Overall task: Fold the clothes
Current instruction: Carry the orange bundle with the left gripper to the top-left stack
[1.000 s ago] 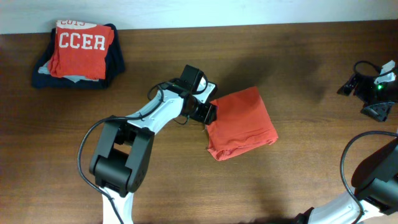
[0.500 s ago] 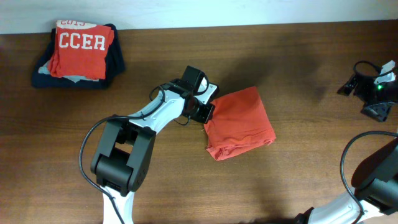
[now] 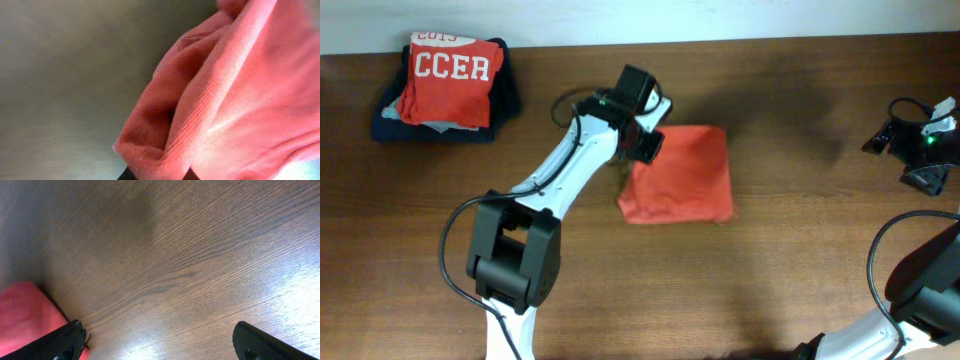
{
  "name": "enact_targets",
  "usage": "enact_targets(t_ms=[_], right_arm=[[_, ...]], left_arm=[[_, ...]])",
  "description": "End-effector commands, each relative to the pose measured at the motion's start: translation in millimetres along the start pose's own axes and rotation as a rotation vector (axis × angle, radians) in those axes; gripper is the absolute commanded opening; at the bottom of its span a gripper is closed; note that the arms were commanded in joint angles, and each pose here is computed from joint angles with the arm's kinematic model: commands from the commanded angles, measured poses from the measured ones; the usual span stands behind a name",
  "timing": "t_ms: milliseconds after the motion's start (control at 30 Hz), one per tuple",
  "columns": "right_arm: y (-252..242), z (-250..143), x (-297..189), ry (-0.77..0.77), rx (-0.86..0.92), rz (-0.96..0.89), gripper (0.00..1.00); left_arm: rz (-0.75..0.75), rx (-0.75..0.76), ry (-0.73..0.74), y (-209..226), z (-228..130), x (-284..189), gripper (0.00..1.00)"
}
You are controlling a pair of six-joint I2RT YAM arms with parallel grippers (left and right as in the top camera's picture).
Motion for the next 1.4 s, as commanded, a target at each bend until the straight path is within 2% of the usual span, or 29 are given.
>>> enact_targets(t_ms=[0, 333, 567, 867, 1167, 1267, 1367], right_arm=[[-1, 1, -1, -0.007, 0.000, -0.009, 0.99], [-1, 1, -1, -0.007, 0.000, -0.009, 0.99], [-1, 1, -1, -0.007, 0.000, -0.009, 0.99], [-1, 1, -2, -0.007, 0.000, -0.009, 0.99], [-1, 1, -2, -0.007, 0.000, -0.009, 0.99], [-1, 1, -1, -0.007, 0.000, -0.009, 0.99], [-1, 1, -1, -0.007, 0.000, -0.009, 0.99]], left_arm=[[0.096, 0.068, -0.059, 12, 23, -20, 0.01], [0.120, 0.083, -0.071, 14, 27, -24, 0.01], [0.335, 0.138, -0.095, 36, 38, -39, 0.01], [0.348, 0.202, -0.181, 32, 64, -68, 0.01], [0.349, 0.201, -0.174, 33, 63, -70, 0.01], [0.353, 0.176, -0.180, 39, 64, -71, 0.01], [0.348, 0.091, -0.200, 52, 65, -73, 0.01]])
Point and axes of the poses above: each gripper's point midway between its finger pads, its own x axis out along the fingers, its own y axis along the line the jaws close on, z = x × y, the point moved 6 cm from there along -x, back along the fingers, and after that the axes turned 6 degrees about -x, right-handed, at the moved point
